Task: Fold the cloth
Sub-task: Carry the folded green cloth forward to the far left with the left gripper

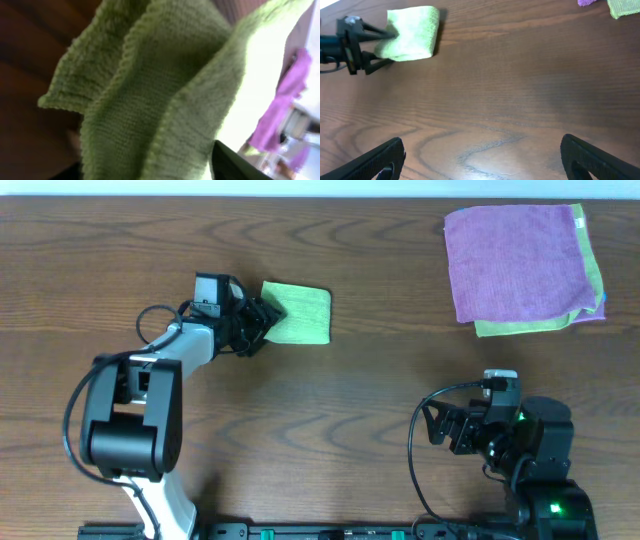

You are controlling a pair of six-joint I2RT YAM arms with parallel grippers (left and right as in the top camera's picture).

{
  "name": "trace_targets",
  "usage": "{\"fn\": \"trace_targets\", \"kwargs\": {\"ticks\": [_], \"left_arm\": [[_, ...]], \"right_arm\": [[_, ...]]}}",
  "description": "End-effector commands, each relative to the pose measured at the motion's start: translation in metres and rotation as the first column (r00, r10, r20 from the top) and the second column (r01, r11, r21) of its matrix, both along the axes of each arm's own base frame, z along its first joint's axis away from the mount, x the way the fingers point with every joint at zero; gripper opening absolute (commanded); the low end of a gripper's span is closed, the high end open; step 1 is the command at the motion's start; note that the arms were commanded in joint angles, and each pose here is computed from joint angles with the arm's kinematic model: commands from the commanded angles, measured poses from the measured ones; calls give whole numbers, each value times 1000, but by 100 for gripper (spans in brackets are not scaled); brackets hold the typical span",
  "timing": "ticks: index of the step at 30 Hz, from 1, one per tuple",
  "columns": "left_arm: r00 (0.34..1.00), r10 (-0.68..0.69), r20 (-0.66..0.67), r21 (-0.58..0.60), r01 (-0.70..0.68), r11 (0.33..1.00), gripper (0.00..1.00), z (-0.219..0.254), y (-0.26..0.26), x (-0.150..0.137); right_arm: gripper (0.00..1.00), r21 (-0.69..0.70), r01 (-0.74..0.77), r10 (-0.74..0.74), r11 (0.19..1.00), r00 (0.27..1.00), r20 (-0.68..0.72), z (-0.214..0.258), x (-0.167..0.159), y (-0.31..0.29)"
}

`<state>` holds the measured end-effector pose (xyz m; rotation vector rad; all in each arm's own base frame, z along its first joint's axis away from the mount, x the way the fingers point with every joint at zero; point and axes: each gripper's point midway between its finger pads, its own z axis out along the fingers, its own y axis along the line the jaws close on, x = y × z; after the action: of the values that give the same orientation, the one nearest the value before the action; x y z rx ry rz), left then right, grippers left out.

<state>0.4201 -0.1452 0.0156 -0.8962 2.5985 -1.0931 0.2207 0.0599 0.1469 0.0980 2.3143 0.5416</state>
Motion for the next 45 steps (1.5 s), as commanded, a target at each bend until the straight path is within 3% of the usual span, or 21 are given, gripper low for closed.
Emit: {"fn": "trace_targets", "kwargs": {"ticks": [1, 3, 4, 13, 17, 24, 31, 38, 45], "left_arm": [[1000, -7, -26, 44, 8, 999, 36, -26, 3, -6], [999, -31, 27, 26, 31, 999, 9, -19, -2, 1], [998, -36, 50, 14, 36, 999, 5, -15, -4, 5], [961, -29, 274, -31, 39, 999, 6, 63, 7, 69], [938, 12, 346, 26, -23, 999, 6, 115, 39, 107], [896, 86, 436, 148, -165, 975, 6, 168, 105, 142], [857, 133, 498, 150, -236, 960, 6, 169, 138, 170], [865, 101, 491, 100, -171, 980, 6, 148, 132, 200], [900, 83, 429, 118, -147, 982, 6, 114, 139, 200]], "right_arm": [[99, 15, 20, -20, 1000, 1000, -8, -1, 0, -2], [99, 15, 20, -20, 1000, 1000, -8, -1, 0, -2], [99, 15, 20, -20, 1000, 1000, -8, -1, 0, -2], [99, 15, 21, -21, 1000, 1000, -8, -1, 0, -2], [99, 15, 20, -20, 1000, 1000, -8, -1, 0, -2], [99, 15, 20, -20, 1000, 1000, -8, -1, 0, -2], [99, 15, 20, -20, 1000, 1000, -8, -1, 0, -2], [99, 15, 20, -20, 1000, 1000, -8, -1, 0, -2], [99, 15, 20, -20, 1000, 1000, -8, -1, 0, -2]]}}
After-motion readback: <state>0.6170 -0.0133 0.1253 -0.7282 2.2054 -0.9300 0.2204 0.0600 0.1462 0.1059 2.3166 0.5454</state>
